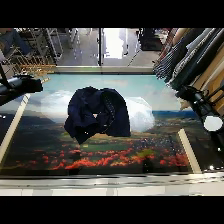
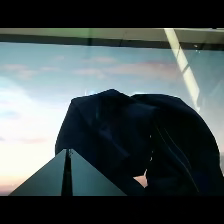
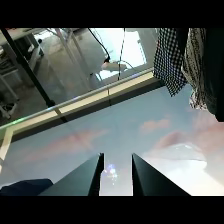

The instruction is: Fold the clothes and pants, and hang the long-sleeved shirts on hangers.

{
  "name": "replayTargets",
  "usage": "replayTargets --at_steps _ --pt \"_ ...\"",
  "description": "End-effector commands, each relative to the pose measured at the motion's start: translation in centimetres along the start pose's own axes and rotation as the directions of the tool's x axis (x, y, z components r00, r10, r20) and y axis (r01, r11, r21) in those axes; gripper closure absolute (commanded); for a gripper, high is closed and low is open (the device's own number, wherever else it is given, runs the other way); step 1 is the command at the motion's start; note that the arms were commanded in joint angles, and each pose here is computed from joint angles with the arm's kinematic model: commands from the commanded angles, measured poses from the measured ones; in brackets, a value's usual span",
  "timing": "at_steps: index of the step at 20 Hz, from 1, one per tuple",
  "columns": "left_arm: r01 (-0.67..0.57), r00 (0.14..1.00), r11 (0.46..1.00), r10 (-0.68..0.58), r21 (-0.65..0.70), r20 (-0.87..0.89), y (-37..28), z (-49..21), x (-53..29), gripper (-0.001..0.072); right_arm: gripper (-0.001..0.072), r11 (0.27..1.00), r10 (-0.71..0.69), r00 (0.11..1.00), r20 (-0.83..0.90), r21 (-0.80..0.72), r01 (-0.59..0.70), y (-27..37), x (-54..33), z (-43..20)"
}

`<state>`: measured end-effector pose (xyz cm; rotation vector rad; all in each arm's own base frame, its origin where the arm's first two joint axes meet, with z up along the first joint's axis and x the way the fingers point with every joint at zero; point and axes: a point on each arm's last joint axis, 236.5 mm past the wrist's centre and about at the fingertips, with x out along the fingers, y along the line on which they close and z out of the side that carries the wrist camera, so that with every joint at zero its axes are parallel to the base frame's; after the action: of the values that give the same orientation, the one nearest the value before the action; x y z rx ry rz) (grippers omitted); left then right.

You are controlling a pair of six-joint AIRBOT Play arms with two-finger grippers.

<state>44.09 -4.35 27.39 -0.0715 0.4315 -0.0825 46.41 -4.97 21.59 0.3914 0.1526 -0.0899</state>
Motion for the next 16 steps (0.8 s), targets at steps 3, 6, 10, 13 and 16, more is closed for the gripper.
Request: replayTargets --at_steps 3,6,10,13,16 --pt "0.037 0.999 0.997 -0.037 -0.074 0.002 -0.9 0.1 0.0 0.0673 0.0505 1.000 0.013 1.000 -0.016 0.025 -0.013 0.4 -0.2 -0.3" --pt "0.123 0.985 0.984 -0.136 -0.127 -0.101 -3.2 -2.5 0.7 0.0008 0.0427 0.986 0.074 0.970 -0.230 0.165 -0.036 1.8 -0.8 -5.4" --pt "0.300 0.773 0.953 -0.225 0.030 -0.594 -6.5 -18.0 3.3 0.0020 0.0182 0.970 0.221 0.731 -0.646 0.226 -0.093 4.3 -3.8 -16.9" --pt "0.289 0.703 0.957 -0.190 0.031 -0.685 -6.3 -25.0 6.7 0.0019 0.0063 0.923 0.378 0.542 -0.750 0.351 -0.159 7.0 -5.4 -21.7" --pt "0.344 0.703 0.929 -0.157 0.139 -0.694 -5.8 -27.8 9.2 0.0017 0.0066 0.919 0.387 0.469 -0.794 0.371 -0.130 6.9 -4.8 -25.3"
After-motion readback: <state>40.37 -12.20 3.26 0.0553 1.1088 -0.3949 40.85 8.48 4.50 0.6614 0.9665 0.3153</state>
